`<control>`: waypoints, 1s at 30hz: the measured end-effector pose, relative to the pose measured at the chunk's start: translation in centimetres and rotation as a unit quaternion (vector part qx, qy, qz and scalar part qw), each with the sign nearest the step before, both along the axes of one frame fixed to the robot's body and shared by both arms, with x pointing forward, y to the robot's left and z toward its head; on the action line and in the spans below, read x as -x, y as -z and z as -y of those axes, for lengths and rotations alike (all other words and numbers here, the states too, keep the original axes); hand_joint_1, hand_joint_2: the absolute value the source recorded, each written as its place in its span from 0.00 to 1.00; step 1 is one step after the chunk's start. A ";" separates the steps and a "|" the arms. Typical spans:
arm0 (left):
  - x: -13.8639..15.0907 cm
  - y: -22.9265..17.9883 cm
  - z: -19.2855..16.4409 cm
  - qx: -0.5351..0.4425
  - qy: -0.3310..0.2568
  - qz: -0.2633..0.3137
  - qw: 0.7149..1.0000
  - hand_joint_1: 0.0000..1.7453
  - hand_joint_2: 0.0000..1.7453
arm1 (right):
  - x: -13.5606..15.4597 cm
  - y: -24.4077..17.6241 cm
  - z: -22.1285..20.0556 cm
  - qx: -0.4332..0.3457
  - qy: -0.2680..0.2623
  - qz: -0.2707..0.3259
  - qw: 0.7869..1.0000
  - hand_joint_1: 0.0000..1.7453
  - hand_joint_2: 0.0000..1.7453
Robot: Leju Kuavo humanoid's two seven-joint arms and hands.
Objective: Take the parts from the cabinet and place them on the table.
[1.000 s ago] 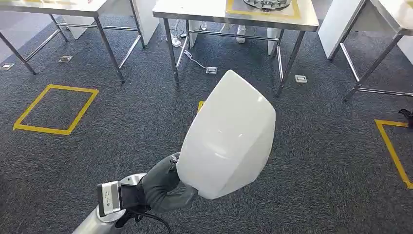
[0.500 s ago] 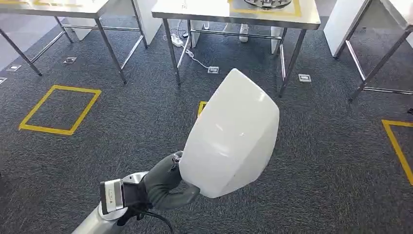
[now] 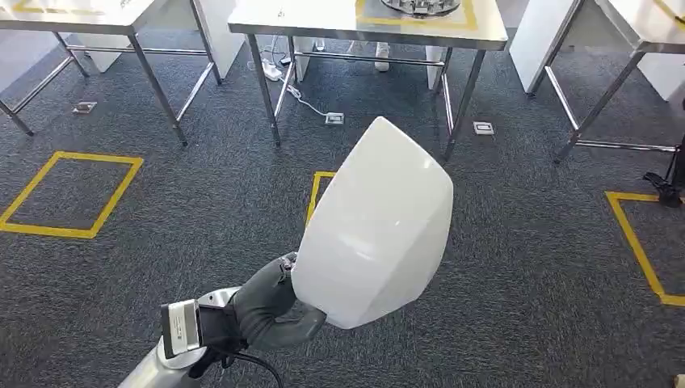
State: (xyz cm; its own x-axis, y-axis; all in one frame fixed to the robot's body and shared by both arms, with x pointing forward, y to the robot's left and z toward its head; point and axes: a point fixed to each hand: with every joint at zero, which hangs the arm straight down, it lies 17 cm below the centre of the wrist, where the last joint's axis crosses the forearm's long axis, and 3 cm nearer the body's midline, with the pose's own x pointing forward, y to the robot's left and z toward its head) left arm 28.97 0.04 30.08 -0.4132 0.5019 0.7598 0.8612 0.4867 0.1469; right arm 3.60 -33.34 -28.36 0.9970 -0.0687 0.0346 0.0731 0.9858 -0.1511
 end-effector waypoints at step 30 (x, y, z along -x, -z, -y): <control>-0.2 0.2 0.0 -0.003 0.000 -0.001 1.000 1.00 1.00 | 0.0 0.0 0.1 0.001 0.002 0.000 1.000 0.00 0.00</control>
